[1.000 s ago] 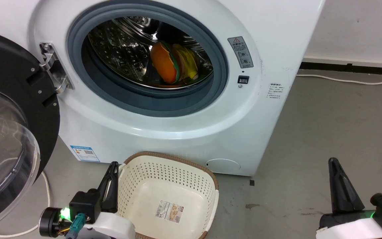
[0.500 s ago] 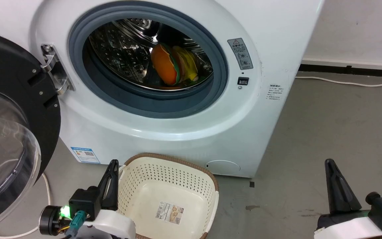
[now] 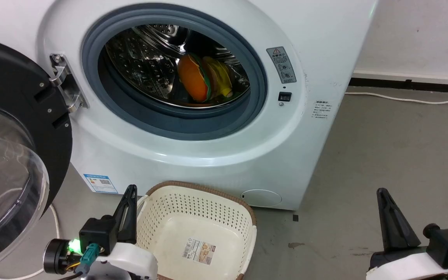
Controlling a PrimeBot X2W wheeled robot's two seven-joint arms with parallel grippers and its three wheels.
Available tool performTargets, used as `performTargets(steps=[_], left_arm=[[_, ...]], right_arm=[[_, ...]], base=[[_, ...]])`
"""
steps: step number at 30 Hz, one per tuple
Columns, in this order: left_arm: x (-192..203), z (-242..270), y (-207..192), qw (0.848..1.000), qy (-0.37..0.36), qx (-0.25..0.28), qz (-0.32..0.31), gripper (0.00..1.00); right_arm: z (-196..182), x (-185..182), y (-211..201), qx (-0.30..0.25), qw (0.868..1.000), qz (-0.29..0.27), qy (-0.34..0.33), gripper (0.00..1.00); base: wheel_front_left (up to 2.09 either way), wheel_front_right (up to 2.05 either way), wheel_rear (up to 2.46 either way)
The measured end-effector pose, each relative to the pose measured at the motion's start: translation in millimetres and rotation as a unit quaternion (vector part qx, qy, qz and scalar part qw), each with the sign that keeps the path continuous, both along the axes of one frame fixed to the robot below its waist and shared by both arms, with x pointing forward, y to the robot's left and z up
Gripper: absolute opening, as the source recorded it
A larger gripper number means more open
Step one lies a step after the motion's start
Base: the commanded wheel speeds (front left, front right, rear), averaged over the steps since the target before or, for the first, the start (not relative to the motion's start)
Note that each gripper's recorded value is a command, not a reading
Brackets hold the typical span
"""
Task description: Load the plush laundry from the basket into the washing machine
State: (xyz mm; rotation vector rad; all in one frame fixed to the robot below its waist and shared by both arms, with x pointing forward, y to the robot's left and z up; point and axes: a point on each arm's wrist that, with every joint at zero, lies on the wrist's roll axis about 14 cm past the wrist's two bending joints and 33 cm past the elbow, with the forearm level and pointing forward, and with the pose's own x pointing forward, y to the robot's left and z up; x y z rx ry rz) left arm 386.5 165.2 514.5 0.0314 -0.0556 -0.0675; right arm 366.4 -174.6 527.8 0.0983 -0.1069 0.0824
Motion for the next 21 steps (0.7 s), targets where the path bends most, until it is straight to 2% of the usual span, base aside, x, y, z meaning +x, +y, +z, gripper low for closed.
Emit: performTargets(steps=[21], left_arm=[[-2.9,2.8,1.7,1.000,0.006,0.000,0.006,0.00]], right_arm=[[-2.4,-0.3,3.4,-0.018,1.000,0.006,0.015,0.00]], base=[[0.00,0.00,0.00]])
